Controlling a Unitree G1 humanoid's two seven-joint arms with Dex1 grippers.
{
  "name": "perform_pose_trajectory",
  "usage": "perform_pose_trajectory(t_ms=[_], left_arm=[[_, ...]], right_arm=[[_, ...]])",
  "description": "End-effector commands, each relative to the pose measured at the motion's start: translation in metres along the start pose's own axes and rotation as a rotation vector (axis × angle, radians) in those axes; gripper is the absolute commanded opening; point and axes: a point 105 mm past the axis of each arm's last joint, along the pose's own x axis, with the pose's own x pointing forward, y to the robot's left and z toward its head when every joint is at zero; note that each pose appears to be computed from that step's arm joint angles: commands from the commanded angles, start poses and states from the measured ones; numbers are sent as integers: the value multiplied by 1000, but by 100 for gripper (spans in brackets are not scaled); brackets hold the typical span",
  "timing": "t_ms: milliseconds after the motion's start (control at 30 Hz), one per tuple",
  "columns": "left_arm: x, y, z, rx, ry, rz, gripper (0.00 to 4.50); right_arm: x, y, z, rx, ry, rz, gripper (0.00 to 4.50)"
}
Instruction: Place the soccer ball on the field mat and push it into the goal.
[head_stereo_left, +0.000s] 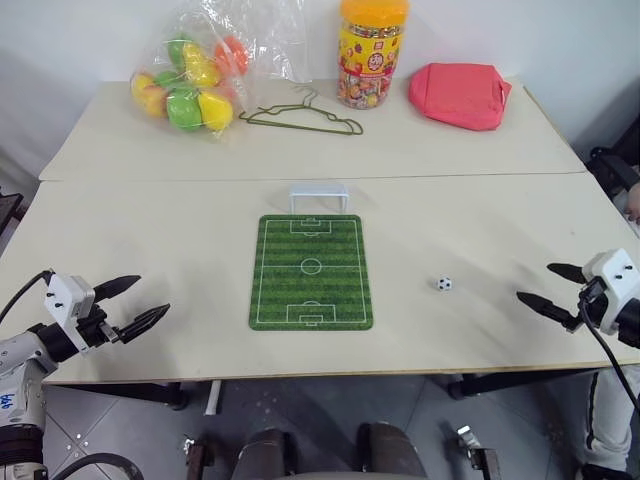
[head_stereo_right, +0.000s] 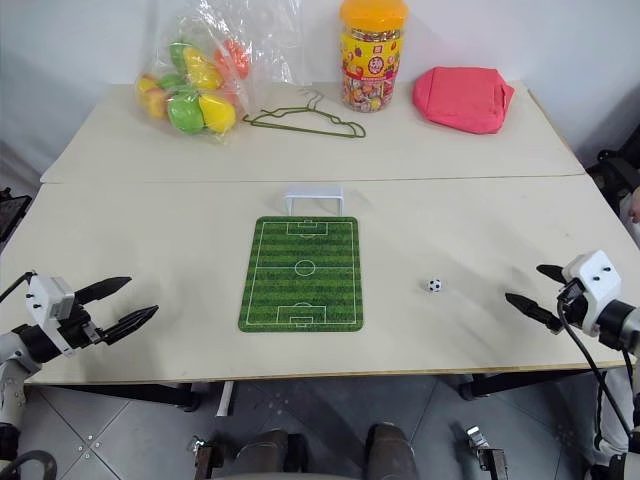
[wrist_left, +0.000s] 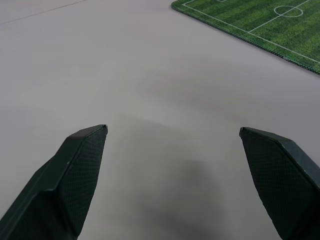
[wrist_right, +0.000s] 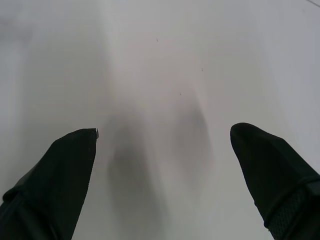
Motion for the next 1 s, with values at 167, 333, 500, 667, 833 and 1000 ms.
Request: perform_pose_trajectory(t_ms=[167,333,500,667,833,1000], left_arm=[[1,7,18,1,-62,47,450],[2,6,21,9,-62,31,450],[17,4,39,-12,-112,19,450],[35,-15,51,4,-136,-88,450],[44,-33,53,-19,-146,-168,450],[44,-44,50,-28,-142,-198,450]], right_arm=[[-11,-14,15,-31,-38,-53,446],[-10,-13,19,-25,-32,-37,446],[4,6,60,-97,-52,96,446],[20,37,84,-165,-11,279,446],[35,57,91,-222,14,416,446],[52,70,87,-240,7,501,446]])
